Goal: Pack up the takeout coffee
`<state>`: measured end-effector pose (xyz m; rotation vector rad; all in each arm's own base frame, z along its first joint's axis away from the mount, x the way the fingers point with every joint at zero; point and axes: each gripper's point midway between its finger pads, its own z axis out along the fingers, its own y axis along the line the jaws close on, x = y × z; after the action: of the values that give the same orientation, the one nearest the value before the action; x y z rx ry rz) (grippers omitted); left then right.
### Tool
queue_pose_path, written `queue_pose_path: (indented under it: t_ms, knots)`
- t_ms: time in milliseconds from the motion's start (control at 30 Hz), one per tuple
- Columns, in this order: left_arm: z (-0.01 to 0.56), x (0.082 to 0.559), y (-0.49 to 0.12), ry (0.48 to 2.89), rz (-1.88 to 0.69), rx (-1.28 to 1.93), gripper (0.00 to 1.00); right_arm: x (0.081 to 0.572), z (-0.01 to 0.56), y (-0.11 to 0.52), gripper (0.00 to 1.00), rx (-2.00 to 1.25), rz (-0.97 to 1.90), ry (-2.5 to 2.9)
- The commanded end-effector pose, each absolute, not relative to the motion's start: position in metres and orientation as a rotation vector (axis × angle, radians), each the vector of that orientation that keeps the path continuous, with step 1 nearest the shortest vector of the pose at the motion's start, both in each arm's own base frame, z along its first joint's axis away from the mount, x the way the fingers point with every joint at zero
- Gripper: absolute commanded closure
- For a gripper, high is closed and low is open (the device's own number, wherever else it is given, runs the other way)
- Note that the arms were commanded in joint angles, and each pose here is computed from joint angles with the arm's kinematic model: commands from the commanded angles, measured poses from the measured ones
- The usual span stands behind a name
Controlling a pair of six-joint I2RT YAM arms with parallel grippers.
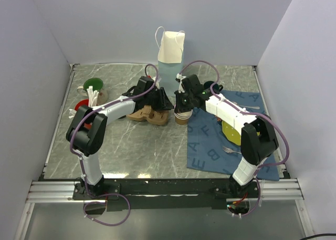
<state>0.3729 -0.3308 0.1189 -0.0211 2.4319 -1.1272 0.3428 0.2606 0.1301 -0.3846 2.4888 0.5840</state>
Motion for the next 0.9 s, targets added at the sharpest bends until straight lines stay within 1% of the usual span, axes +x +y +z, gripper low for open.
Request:
queue_pose_path:
  t_ms: [0,400,533,700,867]
  knots:
    - [0.106,0.372,-0.329,2.467,-1.040,0.005,0.67,0.356,0.161,0.267,1.00,-0.383,0.621,2.401]
    - [0.105,0.370,-0.328,2.472,-1.014,-0.004,0.68,0.362,0.169,0.273,1.00,-0.396,0.647,2.364]
    - [0.120,0.372,-0.325,2.450,-1.004,-0.003,0.67,0.361,0.164,0.272,1.00,-0.392,0.639,2.377]
    - [0.150,0.389,-0.313,2.395,-0.994,-0.023,0.66,0.358,0.157,0.269,1.00,-0.383,0.626,2.400]
    - [0.161,0.393,-0.310,2.374,-1.025,-0.022,0.65,0.356,0.155,0.268,1.00,-0.375,0.626,2.403]
